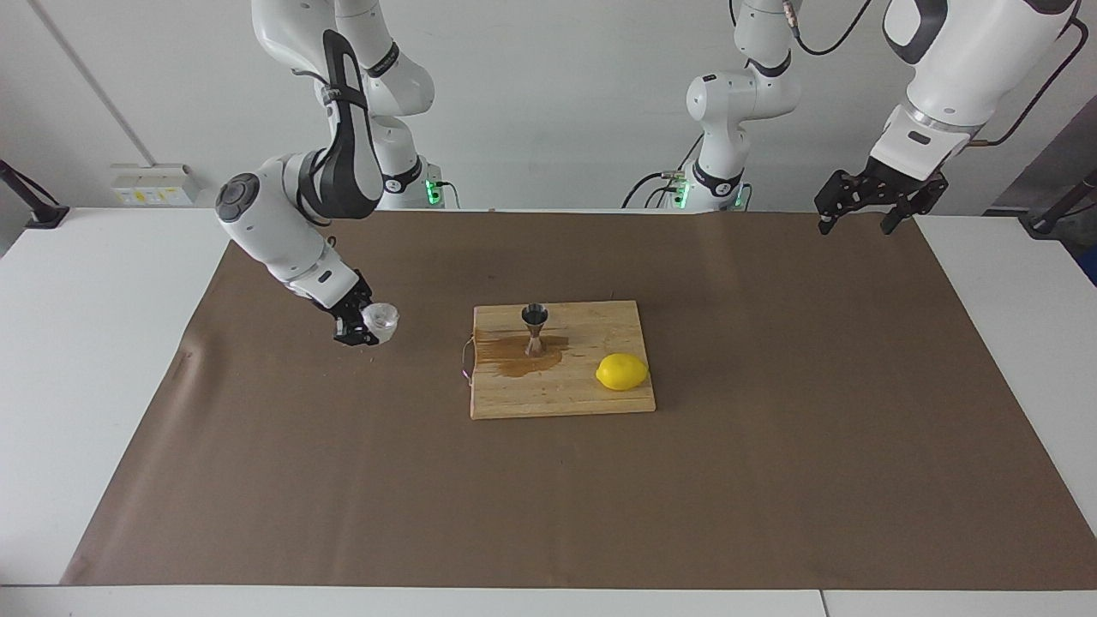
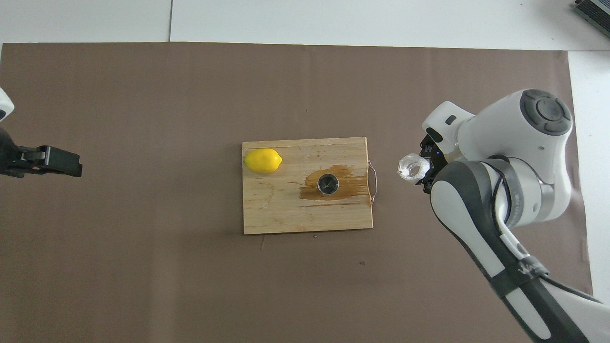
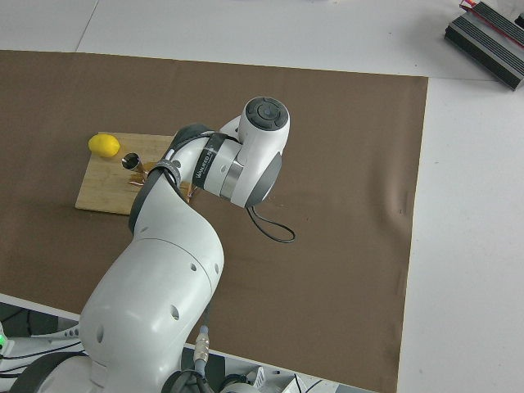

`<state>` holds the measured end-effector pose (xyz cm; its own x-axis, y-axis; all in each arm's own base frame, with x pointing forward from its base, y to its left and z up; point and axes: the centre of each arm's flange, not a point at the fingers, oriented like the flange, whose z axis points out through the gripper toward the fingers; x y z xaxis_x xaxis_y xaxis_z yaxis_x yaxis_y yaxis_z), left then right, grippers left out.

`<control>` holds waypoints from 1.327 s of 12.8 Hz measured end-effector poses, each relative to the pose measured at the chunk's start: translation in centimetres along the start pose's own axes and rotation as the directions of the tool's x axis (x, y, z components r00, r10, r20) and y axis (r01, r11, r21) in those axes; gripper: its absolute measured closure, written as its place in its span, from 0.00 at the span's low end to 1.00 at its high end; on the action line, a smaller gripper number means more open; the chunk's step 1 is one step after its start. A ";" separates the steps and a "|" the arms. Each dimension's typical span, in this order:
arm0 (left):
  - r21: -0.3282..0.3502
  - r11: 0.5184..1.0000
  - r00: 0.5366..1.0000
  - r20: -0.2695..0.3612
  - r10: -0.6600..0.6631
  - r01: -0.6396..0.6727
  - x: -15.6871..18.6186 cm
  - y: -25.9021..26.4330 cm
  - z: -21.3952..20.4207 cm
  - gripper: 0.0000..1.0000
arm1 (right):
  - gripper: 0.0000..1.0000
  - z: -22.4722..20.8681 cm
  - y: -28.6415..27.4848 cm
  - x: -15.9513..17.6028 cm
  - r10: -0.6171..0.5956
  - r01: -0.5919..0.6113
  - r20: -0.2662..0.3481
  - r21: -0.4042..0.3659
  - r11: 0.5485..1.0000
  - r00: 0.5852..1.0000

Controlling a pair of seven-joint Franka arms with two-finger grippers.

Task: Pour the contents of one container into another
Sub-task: 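Lower the clear glass onto the table and open the right gripper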

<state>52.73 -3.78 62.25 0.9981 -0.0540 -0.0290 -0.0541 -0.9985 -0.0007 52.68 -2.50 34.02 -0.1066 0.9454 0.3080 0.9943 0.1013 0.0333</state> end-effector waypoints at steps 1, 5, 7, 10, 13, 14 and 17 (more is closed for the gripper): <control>0.000 1.000 1.000 0.000 0.000 0.000 0.0 0.0 0.0 0.00 | 0.50 0.4 -0.8 -2.1 -0.019 0.018 -0.029 -0.017 1.000 0.999; 0.000 1.000 1.000 0.000 0.000 0.000 0.0 0.0 0.0 0.00 | 0.50 2.3 -2.2 -5.7 -0.058 0.056 -0.043 -0.040 0.998 0.997; 0.000 1.000 1.000 0.000 0.000 0.000 0.0 0.0 0.0 0.00 | 0.43 2.9 -2.3 -5.7 -0.060 0.059 -0.035 -0.040 0.997 0.998; 0.000 1.000 1.000 0.000 0.000 0.000 0.0 0.0 0.0 0.00 | 0.06 3.1 -2.4 -5.7 -0.060 0.059 -0.037 -0.039 0.998 0.998; 0.000 1.000 1.000 0.000 0.000 0.000 0.0 0.0 0.0 0.00 | 0.00 3.1 -2.4 -5.4 -0.039 0.036 -0.066 -0.044 0.998 0.997; 0.000 1.000 1.000 0.000 0.000 0.000 0.0 0.0 0.0 0.00 | 0.00 2.9 -2.4 -5.3 -0.032 0.029 -0.073 -0.044 0.999 0.997; 0.000 1.000 1.000 0.000 0.000 0.000 0.0 0.0 0.0 0.00 | 0.00 0.0 -2.5 -3.7 0.045 -0.050 -0.101 -0.045 0.998 0.994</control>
<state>52.73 -3.78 62.25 0.9981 -0.0539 -0.0290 -0.0540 -0.9985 -0.0007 50.58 -6.30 32.79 -0.0613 0.9129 0.4034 0.9974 0.0403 0.0605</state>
